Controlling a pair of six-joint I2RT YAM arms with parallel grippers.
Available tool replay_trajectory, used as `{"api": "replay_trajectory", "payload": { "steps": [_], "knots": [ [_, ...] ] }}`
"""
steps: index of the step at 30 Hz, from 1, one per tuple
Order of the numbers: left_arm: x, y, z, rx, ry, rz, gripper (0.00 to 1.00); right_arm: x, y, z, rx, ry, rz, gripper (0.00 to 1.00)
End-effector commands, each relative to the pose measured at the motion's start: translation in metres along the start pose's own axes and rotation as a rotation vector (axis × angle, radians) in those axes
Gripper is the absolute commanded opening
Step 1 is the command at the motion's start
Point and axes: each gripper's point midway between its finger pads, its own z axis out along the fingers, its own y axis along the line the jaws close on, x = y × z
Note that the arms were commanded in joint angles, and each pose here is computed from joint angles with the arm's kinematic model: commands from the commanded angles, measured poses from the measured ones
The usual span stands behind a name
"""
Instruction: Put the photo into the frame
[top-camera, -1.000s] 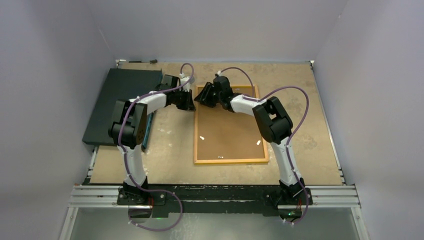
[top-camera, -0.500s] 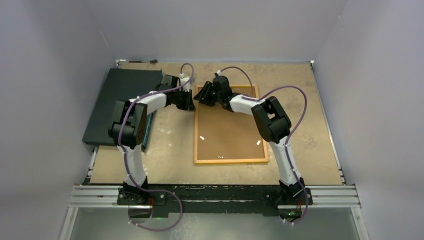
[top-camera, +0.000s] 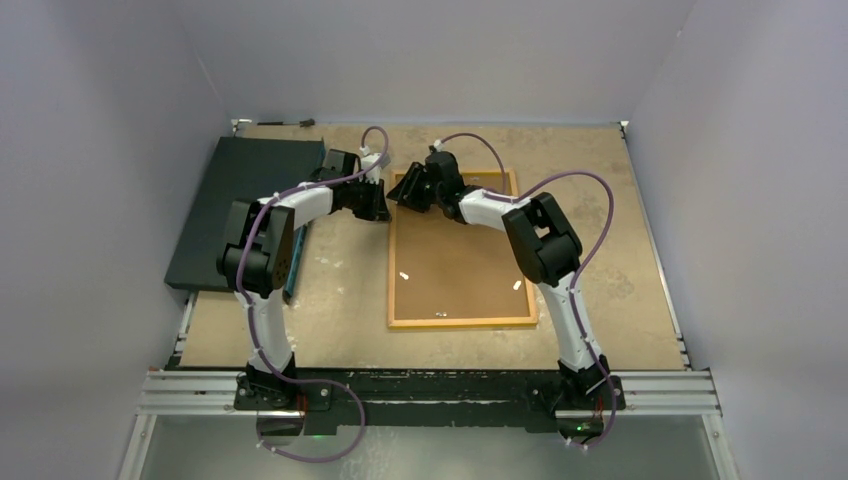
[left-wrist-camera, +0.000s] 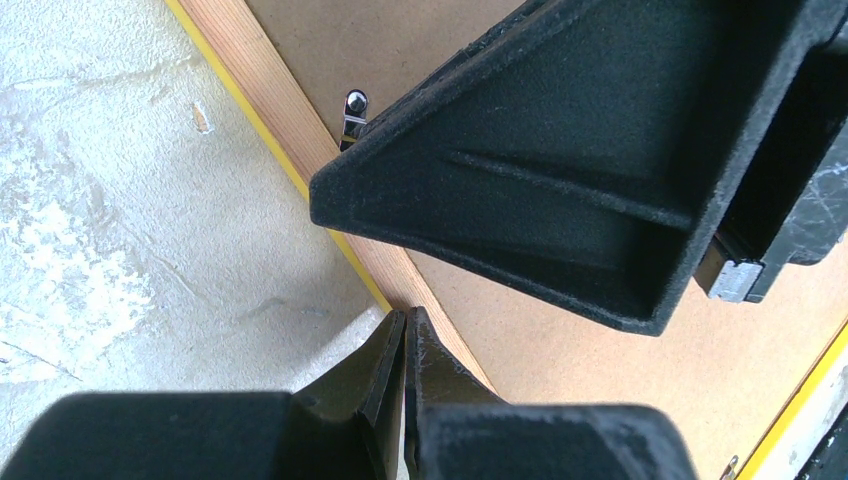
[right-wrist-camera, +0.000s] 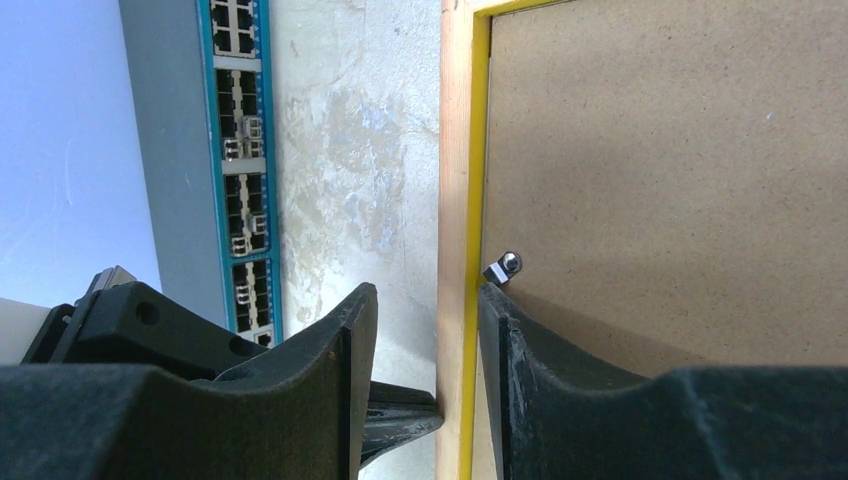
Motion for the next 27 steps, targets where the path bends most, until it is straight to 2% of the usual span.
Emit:
{"api": "replay_trajectory", "payload": {
  "steps": [1, 4, 10, 13, 19, 27],
  "knots": [
    [0.003, -0.005, -0.003, 0.009, 0.006, 0.024, 0.00, -0.001, 0.001, 0.007, -0.021, 0.001, 0.004, 0.45],
    [0.003, -0.005, -0.003, 0.009, 0.006, 0.025, 0.00, -0.002, 0.007, 0.000, -0.046, 0.030, 0.009, 0.45],
    [0.000, -0.006, -0.007, 0.004, -0.001, 0.030, 0.00, -0.059, 0.014, -0.039, -0.091, -0.075, -0.026, 0.49],
    [-0.001, -0.006, -0.007, 0.005, -0.003, 0.029, 0.00, -0.074, 0.012, -0.048, -0.089, -0.097, -0.043, 0.52],
    [-0.001, -0.006, -0.007, 0.004, -0.004, 0.032, 0.00, -0.070, 0.001, -0.035, -0.080, -0.076, -0.052, 0.54],
    [-0.001, -0.005, -0.007, 0.002, -0.006, 0.037, 0.00, -0.026, 0.010, -0.017, -0.094, 0.012, -0.054, 0.54]
  ]
}}
